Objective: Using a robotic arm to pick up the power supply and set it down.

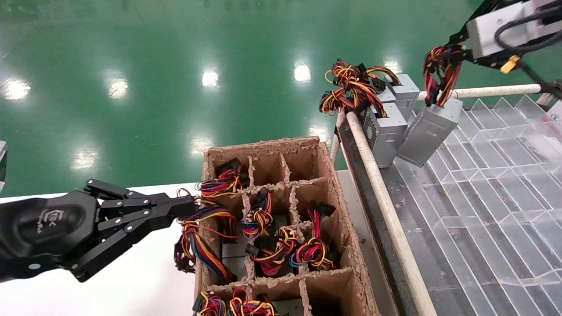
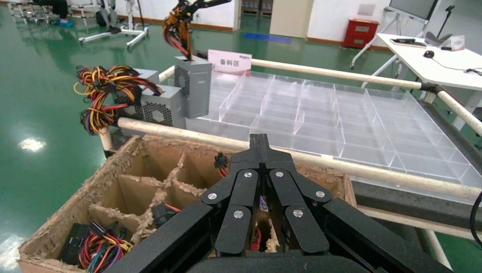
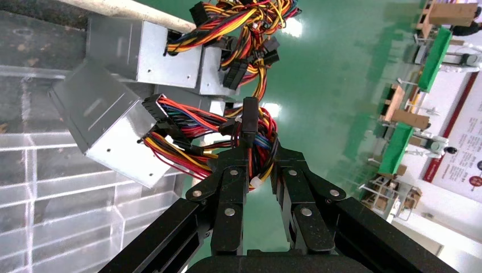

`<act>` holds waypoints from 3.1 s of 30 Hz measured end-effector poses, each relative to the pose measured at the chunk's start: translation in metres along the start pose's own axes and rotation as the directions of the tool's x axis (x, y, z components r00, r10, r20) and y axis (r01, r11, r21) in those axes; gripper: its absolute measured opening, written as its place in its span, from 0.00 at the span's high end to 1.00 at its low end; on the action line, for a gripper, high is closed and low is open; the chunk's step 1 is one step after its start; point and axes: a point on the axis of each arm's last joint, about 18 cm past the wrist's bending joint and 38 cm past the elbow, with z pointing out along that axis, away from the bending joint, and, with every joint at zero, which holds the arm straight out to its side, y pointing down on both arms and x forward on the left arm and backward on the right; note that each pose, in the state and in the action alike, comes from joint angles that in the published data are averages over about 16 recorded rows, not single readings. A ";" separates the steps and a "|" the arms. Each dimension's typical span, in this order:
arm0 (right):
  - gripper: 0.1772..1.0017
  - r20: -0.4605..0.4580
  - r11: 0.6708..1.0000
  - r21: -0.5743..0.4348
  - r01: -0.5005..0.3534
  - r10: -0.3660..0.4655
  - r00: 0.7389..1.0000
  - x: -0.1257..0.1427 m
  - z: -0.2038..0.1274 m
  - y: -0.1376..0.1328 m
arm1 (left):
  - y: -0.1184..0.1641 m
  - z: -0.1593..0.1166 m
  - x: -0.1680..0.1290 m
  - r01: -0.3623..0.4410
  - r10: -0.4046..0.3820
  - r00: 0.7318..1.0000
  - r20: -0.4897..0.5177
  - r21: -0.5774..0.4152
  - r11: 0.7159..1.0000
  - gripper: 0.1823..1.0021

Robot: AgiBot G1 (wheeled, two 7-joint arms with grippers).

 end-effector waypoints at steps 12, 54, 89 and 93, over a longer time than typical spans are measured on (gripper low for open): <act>0.92 -0.030 1.000 -0.020 0.006 -0.006 1.000 -0.005 0.041 0.005 | 0.000 0.000 0.000 0.000 0.000 1.000 0.000 0.000 1.000 0.99; 0.92 -0.040 0.999 0.017 -0.032 0.033 0.999 -0.026 0.101 -0.017 | 0.000 0.000 0.000 0.000 0.000 1.000 0.000 0.000 1.000 0.99; 0.28 -0.121 0.902 0.370 -0.224 0.286 0.951 -0.044 0.089 -0.049 | 0.000 0.000 0.000 0.000 0.000 1.000 0.000 0.000 1.000 0.99; 0.19 -0.091 0.848 0.441 -0.295 0.369 0.925 -0.059 0.091 -0.059 | 0.000 0.000 0.000 0.000 0.000 1.000 0.000 0.000 1.000 0.99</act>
